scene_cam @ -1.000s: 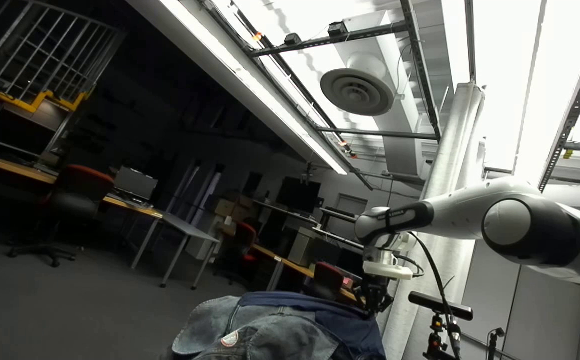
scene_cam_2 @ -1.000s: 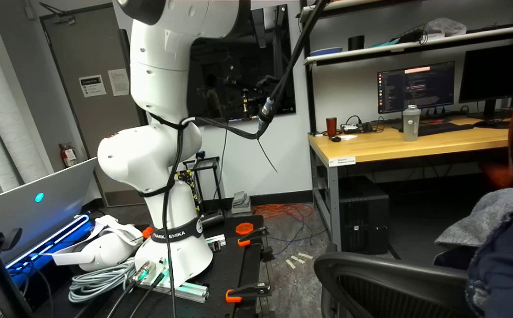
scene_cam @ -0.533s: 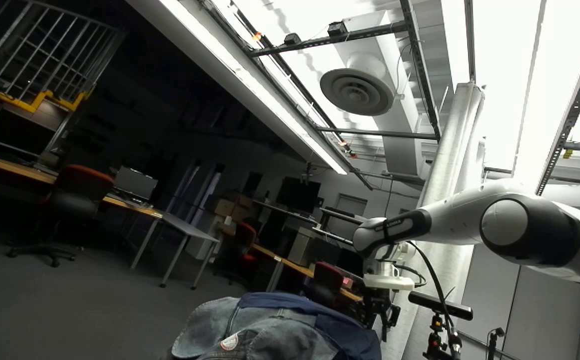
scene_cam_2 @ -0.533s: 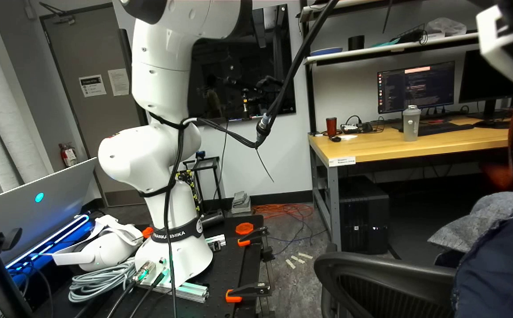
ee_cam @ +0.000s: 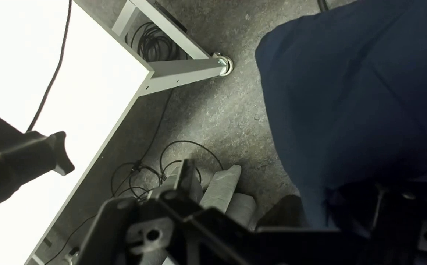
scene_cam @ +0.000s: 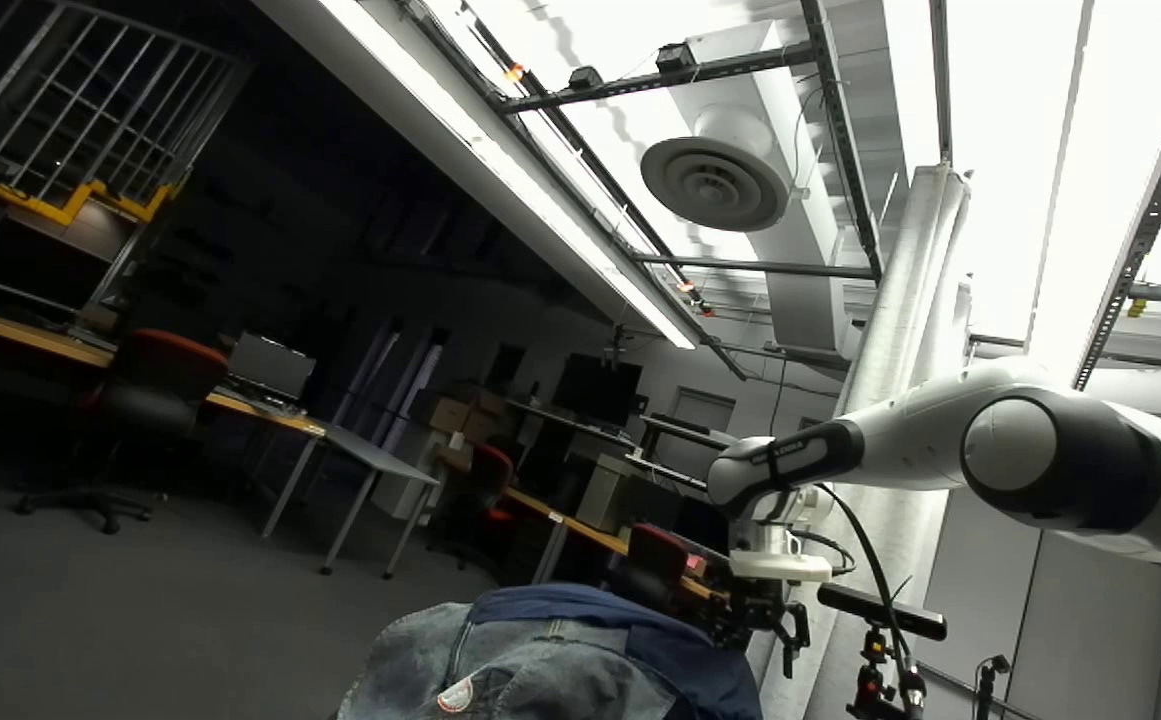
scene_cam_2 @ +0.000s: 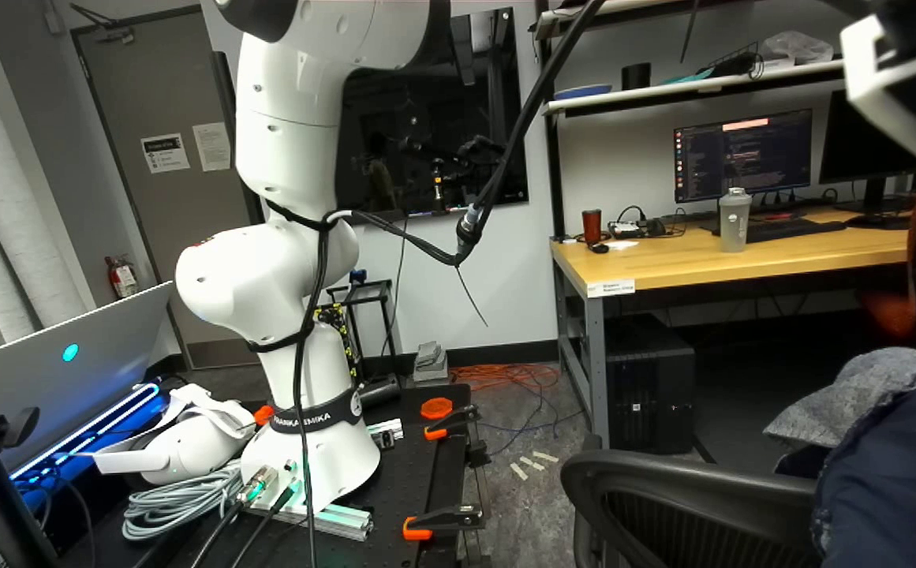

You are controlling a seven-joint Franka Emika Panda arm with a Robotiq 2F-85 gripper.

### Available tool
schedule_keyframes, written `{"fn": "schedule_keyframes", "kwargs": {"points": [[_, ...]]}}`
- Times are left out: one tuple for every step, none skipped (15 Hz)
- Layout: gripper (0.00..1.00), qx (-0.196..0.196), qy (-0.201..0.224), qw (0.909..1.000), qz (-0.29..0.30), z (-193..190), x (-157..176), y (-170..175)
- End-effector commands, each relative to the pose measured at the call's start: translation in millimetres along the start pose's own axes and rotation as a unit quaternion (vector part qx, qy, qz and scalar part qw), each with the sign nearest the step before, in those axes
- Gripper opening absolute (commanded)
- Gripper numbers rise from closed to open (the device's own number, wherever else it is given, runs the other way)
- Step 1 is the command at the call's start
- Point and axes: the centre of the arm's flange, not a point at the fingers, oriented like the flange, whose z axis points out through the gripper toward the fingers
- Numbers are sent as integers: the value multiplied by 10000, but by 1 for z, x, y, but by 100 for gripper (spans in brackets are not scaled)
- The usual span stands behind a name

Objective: Remove the jean jacket from the backrest of the chair, place the jacket on the backrest, remove the jacket from the backrest

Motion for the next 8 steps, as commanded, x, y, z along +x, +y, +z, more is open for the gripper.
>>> {"fn": "schedule_keyframes", "kwargs": {"points": [[100, -10, 102, 9999, 124, -7, -6, 5], [100, -3, 110, 9998, 143, -8, -6, 6], [100, 5, 111, 9998, 159, -9, -5, 7], [100, 7, 116, 9998, 175, -10, -5, 7], [100, 5, 118, 9998, 179, -10, -5, 8], [100, 7, 117, 9998, 190, -10, -4, 8], [100, 7, 113, 9997, 194, -10, -3, 8], [100, 11, 107, 9997, 199, -9, -3, 8]]}}
